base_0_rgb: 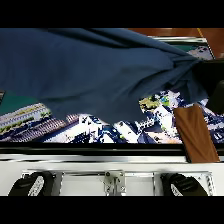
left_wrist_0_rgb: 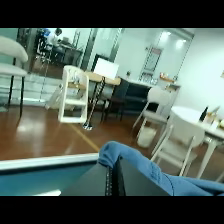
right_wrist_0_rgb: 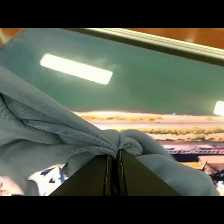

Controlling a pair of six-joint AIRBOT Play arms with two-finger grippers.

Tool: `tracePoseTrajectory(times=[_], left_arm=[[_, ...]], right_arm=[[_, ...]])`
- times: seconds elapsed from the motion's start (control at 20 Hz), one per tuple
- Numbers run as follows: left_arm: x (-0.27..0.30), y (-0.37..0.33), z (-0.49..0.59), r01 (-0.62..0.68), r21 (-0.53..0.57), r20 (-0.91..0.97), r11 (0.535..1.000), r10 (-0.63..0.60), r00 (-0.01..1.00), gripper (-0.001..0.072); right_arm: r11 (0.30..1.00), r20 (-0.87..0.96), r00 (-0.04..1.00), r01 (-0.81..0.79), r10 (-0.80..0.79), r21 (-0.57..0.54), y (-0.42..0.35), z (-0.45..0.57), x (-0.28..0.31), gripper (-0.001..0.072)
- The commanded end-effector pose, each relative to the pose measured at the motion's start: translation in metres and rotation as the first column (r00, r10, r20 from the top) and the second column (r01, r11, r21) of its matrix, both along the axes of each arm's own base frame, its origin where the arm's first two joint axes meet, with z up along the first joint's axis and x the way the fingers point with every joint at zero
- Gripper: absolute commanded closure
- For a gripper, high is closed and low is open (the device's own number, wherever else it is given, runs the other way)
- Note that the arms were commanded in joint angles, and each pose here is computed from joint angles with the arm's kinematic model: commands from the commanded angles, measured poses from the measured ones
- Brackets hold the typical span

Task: Fold the shirts.

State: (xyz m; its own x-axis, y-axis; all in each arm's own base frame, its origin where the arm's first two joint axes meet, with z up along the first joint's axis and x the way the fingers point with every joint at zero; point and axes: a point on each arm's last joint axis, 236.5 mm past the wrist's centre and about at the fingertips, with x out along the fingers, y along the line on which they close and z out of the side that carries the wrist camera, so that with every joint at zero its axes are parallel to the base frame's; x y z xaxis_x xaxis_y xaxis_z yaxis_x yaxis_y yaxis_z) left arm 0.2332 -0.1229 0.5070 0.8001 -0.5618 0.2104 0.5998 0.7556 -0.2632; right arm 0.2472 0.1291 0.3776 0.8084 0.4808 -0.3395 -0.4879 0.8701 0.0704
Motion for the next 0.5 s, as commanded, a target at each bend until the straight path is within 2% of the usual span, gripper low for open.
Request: tracePoseTrajectory(times=[0.0, 0.1, 0.2, 0.45], left_arm=[[-0.001, 0.003, -0.068, -0.019, 0.185, -0.219, 0.982, 0.060, 0.974, 0.0664], [0.004, 0.016, -0.137, 0.011, 0.289, -0.417, 0.957, 0.116, 0.902, 0.0664], [0.003, 0.027, -0.202, 0.050, 0.330, -0.564, 0.943, 0.154, 0.811, 0.0664], [-0.012, 0.025, -0.356, 0.134, 0.220, -0.817, 0.966, 0.108, 0.566, 0.0663]], right_arm=[[0.996, -0.151, 0.986, -0.080, 0.075, -0.026, 0.011, -0.026, -0.024, 0.0653], [0.990, -0.299, 0.950, -0.118, 0.090, -0.077, 0.013, -0.061, -0.025, 0.0653], [0.975, -0.433, 0.891, -0.196, 0.134, -0.101, 0.024, -0.098, -0.021, 0.0654], [0.953, -0.679, 0.712, -0.298, 0.178, -0.062, 0.062, -0.222, 0.034, 0.0654]])
